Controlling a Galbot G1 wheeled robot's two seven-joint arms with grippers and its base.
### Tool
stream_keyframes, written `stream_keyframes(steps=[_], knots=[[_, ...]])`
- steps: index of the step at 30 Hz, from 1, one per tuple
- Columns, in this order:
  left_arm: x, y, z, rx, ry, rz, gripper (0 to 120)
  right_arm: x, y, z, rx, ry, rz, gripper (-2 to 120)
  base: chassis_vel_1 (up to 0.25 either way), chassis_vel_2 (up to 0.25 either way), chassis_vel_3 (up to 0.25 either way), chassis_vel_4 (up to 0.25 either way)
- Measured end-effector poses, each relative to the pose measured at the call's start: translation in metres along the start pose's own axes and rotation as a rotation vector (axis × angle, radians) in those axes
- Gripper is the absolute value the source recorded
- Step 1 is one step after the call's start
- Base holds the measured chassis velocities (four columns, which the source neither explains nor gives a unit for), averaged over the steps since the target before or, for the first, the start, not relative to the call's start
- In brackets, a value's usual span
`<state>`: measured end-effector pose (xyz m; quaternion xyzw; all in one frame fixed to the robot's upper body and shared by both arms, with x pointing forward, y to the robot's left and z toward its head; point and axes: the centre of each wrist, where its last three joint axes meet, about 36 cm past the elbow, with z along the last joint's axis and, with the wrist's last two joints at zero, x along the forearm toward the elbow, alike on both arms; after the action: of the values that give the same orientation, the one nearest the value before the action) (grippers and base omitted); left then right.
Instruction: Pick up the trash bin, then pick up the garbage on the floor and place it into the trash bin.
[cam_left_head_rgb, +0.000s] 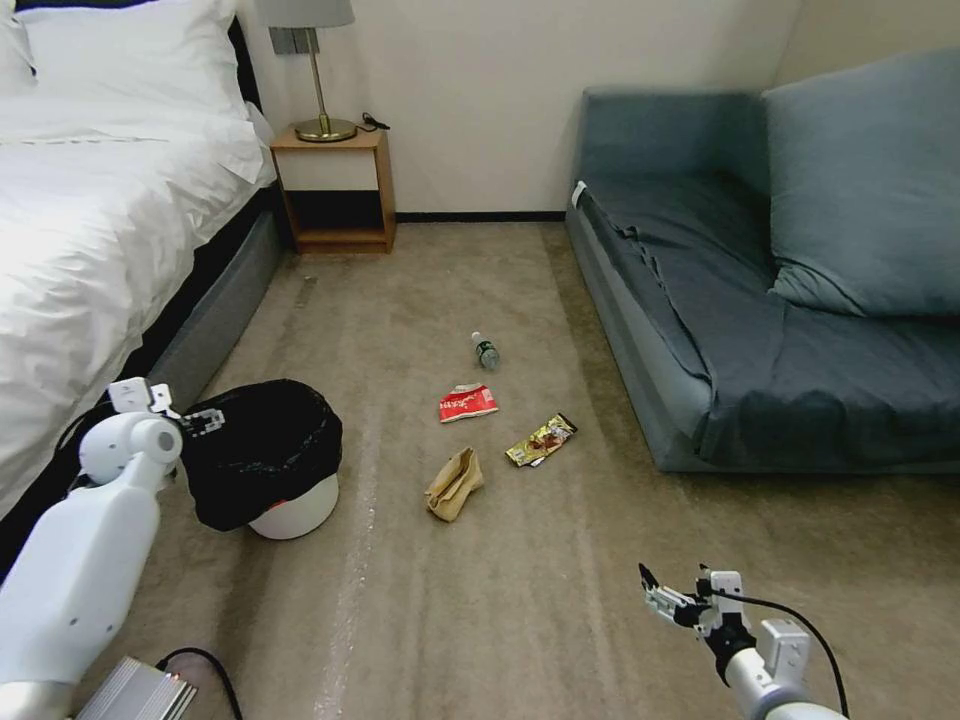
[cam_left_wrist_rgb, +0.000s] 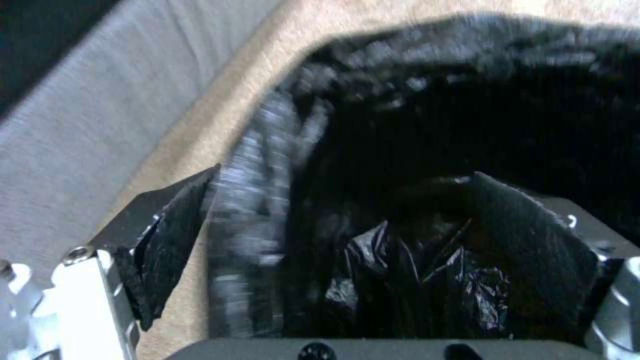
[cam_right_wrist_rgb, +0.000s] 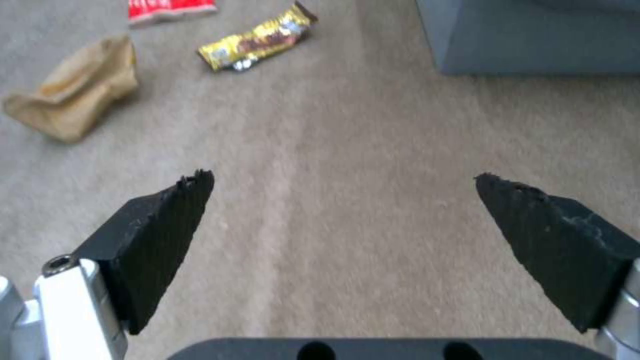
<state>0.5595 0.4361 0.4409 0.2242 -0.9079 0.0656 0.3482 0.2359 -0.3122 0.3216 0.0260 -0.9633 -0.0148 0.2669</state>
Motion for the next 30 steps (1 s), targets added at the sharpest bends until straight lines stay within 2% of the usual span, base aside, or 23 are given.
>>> stream_keyframes(steps=[6,15,19,24,30], knots=[[-0.009,-0.01,0.008,-0.017,0.014,-0.021,100,-0.003,-0.001,0.009,0.0,0.008,-0.003,100,0.0,0.0,0.0,0.0],[-0.017,0.003,0.009,-0.027,0.021,-0.059,100,-0.01,-0.003,0.005,-0.008,-0.001,-0.015,100,0.0,0.0,0.0,0.0],[-0.023,0.012,0.016,-0.039,0.033,-0.094,100,-0.012,-0.005,0.003,-0.012,-0.007,-0.018,100,0.0,0.0,0.0,0.0],[-0.026,0.012,0.022,-0.047,0.04,-0.105,100,-0.008,-0.001,0.002,-0.017,-0.019,-0.029,100,0.0,0.0,0.0,0.0],[-0.033,0.009,0.029,-0.064,0.054,-0.112,100,0.005,0.02,-0.011,-0.04,-0.052,-0.084,100,0.0,0.0,0.0,0.0]])
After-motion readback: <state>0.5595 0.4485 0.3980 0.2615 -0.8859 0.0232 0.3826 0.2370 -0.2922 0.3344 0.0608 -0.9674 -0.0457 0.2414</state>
